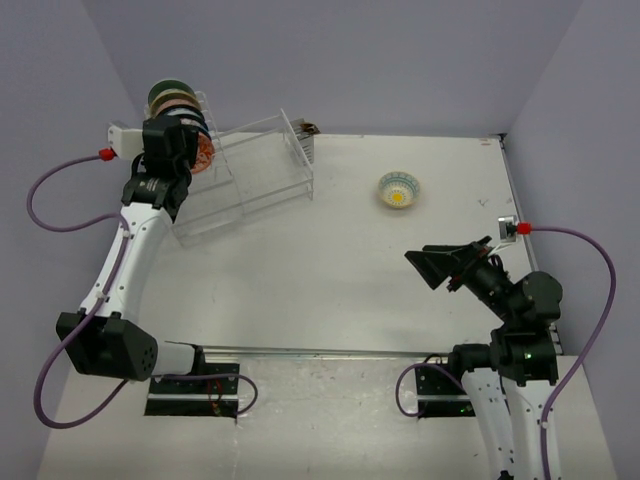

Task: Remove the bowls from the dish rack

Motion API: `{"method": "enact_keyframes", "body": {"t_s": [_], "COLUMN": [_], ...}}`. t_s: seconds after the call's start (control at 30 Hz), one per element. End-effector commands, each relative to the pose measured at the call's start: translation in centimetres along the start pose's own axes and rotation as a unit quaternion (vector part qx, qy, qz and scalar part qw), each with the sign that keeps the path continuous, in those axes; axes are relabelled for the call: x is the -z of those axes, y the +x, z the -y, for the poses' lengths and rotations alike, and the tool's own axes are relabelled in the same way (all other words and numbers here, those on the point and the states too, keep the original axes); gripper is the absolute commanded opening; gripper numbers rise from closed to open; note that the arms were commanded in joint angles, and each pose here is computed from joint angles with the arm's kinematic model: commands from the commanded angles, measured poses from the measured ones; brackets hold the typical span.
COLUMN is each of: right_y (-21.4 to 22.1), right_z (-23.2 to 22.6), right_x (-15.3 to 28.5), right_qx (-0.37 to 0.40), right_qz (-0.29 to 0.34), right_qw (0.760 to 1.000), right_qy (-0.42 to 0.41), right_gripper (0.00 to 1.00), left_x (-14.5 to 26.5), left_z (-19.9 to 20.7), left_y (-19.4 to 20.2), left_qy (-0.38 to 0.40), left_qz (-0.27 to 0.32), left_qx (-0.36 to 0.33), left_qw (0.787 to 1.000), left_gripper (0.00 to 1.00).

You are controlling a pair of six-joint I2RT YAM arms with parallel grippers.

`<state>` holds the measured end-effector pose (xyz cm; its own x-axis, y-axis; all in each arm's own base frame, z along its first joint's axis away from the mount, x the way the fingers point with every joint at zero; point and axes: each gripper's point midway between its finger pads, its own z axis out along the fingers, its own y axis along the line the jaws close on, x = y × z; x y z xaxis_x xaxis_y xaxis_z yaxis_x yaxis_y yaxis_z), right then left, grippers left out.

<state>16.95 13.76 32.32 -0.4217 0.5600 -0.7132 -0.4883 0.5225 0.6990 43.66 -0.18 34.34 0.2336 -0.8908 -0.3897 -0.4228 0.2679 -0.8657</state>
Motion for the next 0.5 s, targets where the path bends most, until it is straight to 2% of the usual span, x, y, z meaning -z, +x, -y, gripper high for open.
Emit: {"method": "enact_keyframes", "body": {"t_s": [0.0,0.13,0.27,0.37,0.47], "right_y": [-0.4,-0.3,-0.4,-0.4,-0.4], "right_z": [-0.1,0.1,0.2,0.2,0.2], "right_x": [-0.1,-0.2,-0.2,-0.2,-0.1], "right_qx": [0.014,0.013,0.016,0.017,0.018], "right_qz": [0.003,0.003,0.006,0.007,0.009], "right_qw": [1.000,1.000,1.000,1.000,1.000], "right_qy": [-0.003,0.000,0.002,0.002,0.002], "right_gripper": [0.99,0.99,0.99,0.99,0.99], "left_x": [0.0,-0.2,-0.5,-0.6,-0.6], "left_z": [1.2,0.8,0.4,-0.1,-0.4], "left_y": [-1.1,-1.4,-1.3,-1.4,-1.5], "left_qy": [0.028,0.023,0.019,0.012,0.008], "left_qz": [0.021,0.032,0.033,0.038,0.043], "left_qx": [0.006,-0.001,-0.008,-0.009,-0.012], "left_qw": [0.999,0.999,0.999,0.999,0.999], "left_gripper": [0.43,0.34,0.33,0.28,0.18]}}
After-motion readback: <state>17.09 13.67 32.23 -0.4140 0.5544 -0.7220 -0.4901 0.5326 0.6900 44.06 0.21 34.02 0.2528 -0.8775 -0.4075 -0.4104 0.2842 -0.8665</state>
